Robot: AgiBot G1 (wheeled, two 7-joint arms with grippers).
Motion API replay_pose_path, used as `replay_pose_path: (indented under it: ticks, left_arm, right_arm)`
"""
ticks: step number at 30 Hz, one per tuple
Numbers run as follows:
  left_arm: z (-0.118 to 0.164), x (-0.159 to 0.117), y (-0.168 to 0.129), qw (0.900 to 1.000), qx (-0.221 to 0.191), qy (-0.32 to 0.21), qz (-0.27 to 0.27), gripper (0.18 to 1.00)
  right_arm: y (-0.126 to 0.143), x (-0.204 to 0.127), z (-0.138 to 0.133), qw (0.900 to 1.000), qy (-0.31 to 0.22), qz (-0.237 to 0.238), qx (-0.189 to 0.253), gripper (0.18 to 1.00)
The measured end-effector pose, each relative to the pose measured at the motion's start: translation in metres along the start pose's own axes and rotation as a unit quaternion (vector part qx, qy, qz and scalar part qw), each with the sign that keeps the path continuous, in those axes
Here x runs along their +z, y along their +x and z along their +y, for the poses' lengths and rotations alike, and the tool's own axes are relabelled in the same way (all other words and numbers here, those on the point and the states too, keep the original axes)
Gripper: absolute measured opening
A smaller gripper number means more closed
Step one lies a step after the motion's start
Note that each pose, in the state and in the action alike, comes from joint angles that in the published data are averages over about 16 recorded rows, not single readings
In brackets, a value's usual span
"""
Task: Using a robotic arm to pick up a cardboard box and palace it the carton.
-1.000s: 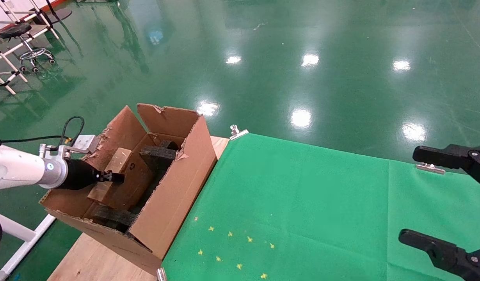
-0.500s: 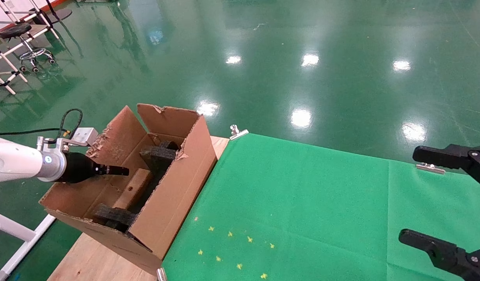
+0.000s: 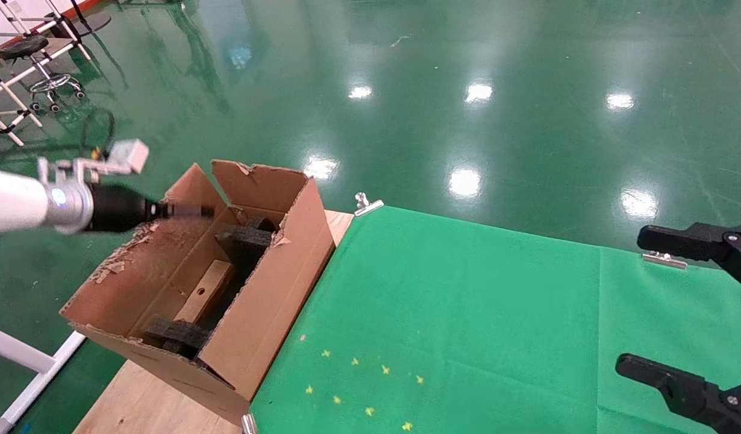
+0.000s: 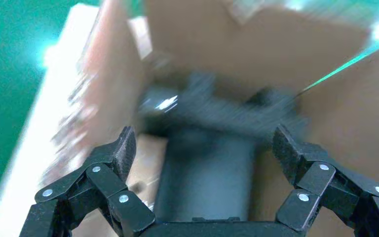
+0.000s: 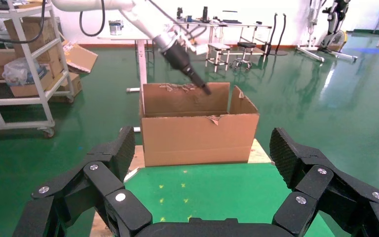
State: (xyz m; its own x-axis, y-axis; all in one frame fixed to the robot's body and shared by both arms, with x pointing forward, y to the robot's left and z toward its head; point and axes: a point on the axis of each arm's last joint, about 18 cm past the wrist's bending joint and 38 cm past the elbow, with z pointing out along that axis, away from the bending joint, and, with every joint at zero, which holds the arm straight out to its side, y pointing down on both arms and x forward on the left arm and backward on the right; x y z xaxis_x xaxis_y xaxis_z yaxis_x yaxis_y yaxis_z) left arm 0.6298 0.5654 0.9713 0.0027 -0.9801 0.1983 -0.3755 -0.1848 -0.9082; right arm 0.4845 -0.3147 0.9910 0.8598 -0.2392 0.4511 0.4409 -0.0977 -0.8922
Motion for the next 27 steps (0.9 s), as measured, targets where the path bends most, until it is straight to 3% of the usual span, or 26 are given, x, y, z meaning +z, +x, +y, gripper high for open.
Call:
replay_pose_path:
  ticks: [7, 16, 22, 27]
  left_arm:
    - [-0.027, -0.018, 0.053, 0.9890, -0.038, 0.038, 0.138, 0.995]
    - [-0.023, -0.033, 0.129, 0.9472, -0.059, 0.019, 0.314, 1.001]
    - [-0.013, -0.039, 0.159, 0.9240, -0.059, -0.004, 0.378, 1.001]
    - [-0.007, -0.042, 0.171, 0.9133, -0.047, -0.007, 0.404, 1.001]
  right_arm:
    - [0.000, 0.000, 0.000, 1.000, 0.000, 0.000, 0.000, 1.001]
    - [0.000, 0.000, 0.000, 1.000, 0.000, 0.000, 0.000, 1.001]
    - [0.000, 0.000, 0.000, 1.000, 0.000, 0.000, 0.000, 1.001]
    - [0.000, 0.000, 0.000, 1.000, 0.000, 0.000, 0.000, 1.001]
